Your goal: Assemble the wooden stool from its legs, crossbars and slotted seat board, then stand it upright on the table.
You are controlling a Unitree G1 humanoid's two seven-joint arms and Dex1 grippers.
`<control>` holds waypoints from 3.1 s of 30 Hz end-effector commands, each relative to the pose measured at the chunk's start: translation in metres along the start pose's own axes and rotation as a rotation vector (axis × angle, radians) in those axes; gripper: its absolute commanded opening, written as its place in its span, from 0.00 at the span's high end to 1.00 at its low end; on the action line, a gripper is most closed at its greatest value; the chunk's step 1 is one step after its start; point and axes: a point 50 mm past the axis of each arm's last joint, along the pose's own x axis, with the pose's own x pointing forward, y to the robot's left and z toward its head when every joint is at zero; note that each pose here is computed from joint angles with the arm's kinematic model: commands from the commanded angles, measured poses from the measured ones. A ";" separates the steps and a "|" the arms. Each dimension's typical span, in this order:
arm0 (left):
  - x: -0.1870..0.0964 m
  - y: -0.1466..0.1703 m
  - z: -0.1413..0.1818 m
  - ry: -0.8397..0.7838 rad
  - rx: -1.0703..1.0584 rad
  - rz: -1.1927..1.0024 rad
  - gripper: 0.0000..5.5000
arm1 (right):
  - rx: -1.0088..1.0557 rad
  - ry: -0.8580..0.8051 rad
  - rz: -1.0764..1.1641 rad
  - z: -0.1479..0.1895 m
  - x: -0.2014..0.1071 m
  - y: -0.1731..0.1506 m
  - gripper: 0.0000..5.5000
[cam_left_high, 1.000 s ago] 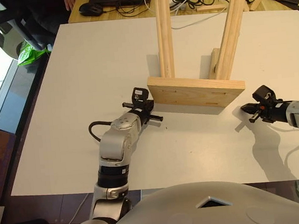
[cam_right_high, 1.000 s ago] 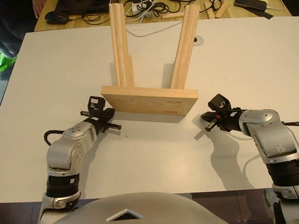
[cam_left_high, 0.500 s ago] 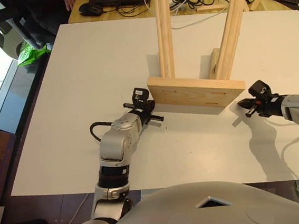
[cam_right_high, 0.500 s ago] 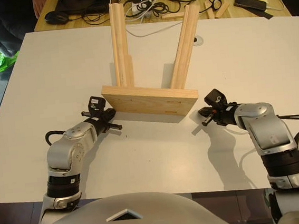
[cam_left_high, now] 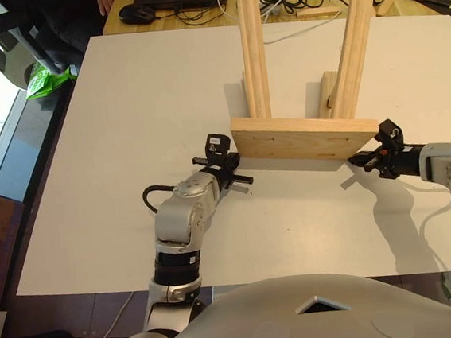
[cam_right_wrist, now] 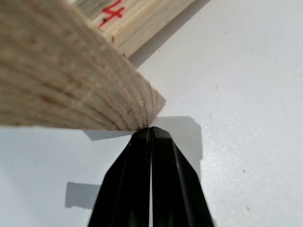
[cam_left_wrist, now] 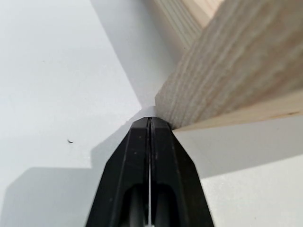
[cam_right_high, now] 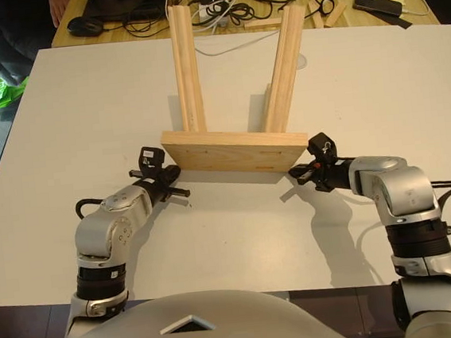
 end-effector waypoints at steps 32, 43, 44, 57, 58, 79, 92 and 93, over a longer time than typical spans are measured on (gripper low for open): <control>-0.008 -0.011 -0.003 0.042 -0.050 -0.208 0.99 | 0.091 -0.073 0.100 0.007 0.007 0.016 1.00; -0.015 -0.007 0.014 -0.006 -0.067 -0.348 0.99 | 0.105 -0.186 0.206 0.022 0.007 0.029 1.00; -0.015 -0.008 0.016 -0.012 -0.068 -0.354 0.99 | 0.108 -0.203 0.219 0.024 0.006 0.030 1.00; -0.022 -0.009 0.036 -0.107 -0.092 -0.439 0.99 | 0.097 -0.307 0.331 0.037 0.002 0.044 1.00; -0.023 -0.009 0.038 -0.115 -0.094 -0.443 0.99 | 0.095 -0.309 0.336 0.037 0.001 0.045 1.00; -0.038 -0.009 0.059 -0.241 -0.146 -0.540 0.99 | 0.075 -0.433 0.493 0.049 -0.014 0.060 1.00; -0.046 -0.009 0.068 -0.315 -0.185 -0.612 0.99 | 0.078 -0.474 0.532 0.052 -0.019 0.064 1.00; -0.046 -0.009 0.068 -0.318 -0.188 -0.615 0.99 | 0.078 -0.472 0.531 0.052 -0.019 0.064 1.00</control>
